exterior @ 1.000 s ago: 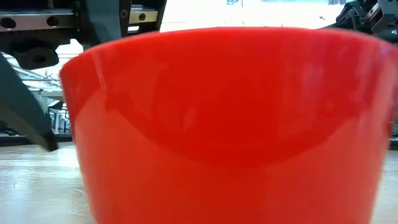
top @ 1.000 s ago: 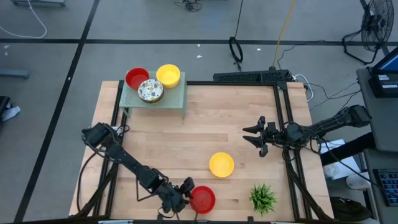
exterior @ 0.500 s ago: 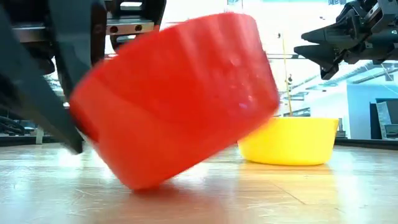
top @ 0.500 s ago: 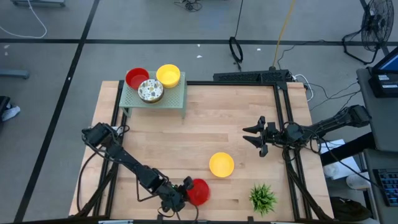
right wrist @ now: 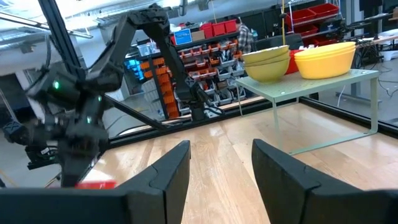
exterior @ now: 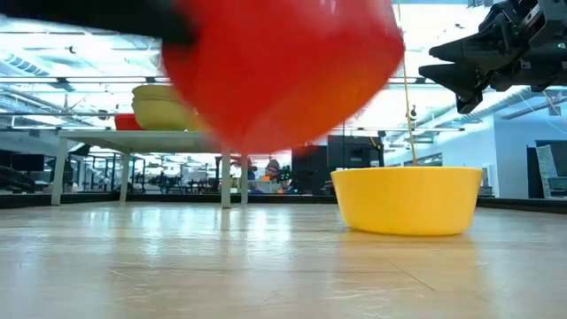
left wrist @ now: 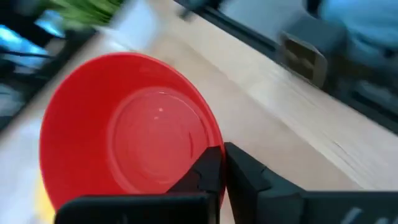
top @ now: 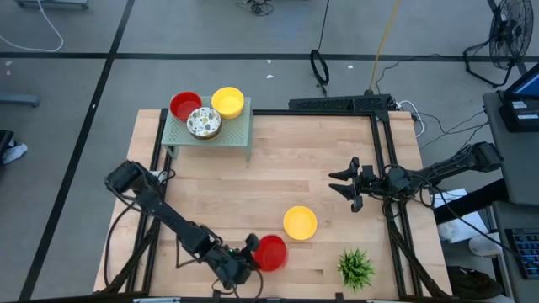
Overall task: Pick & Place Mini bowls
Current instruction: Stack the red bowl on top of the red bowls on the shelf
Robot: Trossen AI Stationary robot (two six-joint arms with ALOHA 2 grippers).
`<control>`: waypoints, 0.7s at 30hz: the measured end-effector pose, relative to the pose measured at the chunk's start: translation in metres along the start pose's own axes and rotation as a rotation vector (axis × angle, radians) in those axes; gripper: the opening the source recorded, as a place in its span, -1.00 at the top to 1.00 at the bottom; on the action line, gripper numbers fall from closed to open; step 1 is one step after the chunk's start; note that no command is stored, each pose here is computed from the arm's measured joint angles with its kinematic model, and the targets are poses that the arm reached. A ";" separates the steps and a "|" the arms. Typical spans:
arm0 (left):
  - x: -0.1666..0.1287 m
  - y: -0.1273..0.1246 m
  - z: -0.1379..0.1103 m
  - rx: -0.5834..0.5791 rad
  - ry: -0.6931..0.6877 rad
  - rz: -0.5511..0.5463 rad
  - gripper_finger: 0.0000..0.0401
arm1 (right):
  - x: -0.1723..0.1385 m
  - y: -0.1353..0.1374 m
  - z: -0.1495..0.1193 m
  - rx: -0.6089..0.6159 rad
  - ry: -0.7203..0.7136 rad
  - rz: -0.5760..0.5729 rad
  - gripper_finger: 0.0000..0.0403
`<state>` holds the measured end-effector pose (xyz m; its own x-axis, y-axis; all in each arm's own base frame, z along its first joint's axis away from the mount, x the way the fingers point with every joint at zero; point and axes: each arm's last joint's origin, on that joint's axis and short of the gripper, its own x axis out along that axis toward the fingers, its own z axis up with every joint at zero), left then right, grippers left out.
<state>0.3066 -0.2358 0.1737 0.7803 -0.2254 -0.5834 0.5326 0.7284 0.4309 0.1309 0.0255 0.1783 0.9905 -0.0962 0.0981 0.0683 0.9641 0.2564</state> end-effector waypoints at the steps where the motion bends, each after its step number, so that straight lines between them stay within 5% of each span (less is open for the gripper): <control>1: -0.005 0.004 0.004 -0.012 -0.015 0.030 0.91 | 0.000 0.000 0.000 0.000 0.000 0.000 0.21; 10: -0.074 0.057 0.027 -0.145 -0.030 0.373 0.91 | 0.000 0.000 0.000 -0.001 0.003 0.000 0.20; 21: -0.156 0.131 0.006 -0.388 0.137 0.959 0.91 | 0.000 0.000 0.000 -0.001 0.003 0.000 0.21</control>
<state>0.2567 -0.1093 0.3251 0.7637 0.6148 -0.1967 -0.4516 0.7266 0.5178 0.1309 0.0256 0.1780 0.9908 -0.0958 0.0952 0.0687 0.9644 0.2554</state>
